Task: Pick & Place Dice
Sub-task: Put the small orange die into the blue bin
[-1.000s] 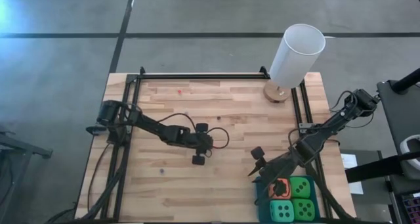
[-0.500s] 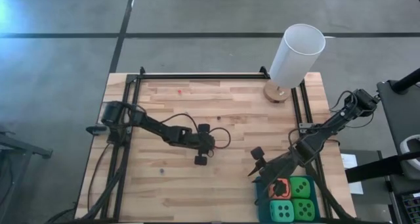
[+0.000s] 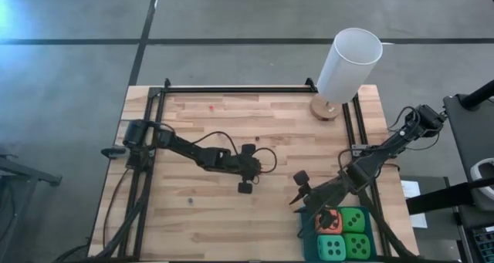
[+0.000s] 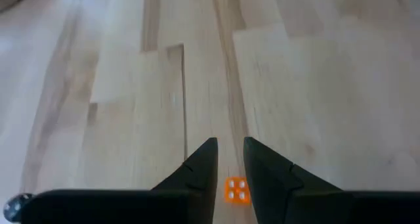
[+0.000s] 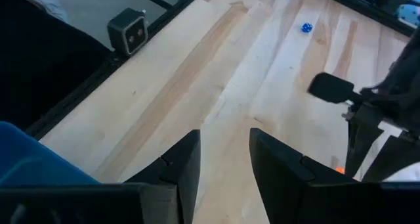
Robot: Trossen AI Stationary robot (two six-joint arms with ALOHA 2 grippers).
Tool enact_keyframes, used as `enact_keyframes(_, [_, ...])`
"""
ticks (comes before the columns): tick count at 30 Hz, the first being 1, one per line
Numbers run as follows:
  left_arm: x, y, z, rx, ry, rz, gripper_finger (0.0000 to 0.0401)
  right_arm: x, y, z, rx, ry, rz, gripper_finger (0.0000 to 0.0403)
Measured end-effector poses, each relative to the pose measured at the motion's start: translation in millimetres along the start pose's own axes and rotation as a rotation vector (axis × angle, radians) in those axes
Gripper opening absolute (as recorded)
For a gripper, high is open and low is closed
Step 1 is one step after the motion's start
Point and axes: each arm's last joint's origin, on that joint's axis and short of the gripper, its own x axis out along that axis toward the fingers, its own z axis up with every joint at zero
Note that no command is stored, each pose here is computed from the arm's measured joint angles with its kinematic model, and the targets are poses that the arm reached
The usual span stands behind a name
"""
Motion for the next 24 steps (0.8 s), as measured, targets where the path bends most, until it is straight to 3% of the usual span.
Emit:
enact_keyframes(6, [-26, 5, 20, 0.024, -0.005, -0.001, 0.0078, 4, -12, -1, 0.036, 0.004, -0.036, 0.0124])
enact_keyframes(11, [-70, 4, 30, 0.019, -0.039, 0.010, 0.0078, 8, -22, -9, 0.075, 0.023, -0.069, 0.0114])
enact_keyframes(19, [-143, -8, 43, 0.047, -0.211, 0.073, 0.0078, 31, -37, -22, 0.118, 0.081, -0.119, 0.0108])
enact_keyframes(24, [-172, -18, 51, 0.073, -0.281, 0.209, 0.0078, 52, -49, -31, 0.119, 0.104, -0.153, 0.0130])
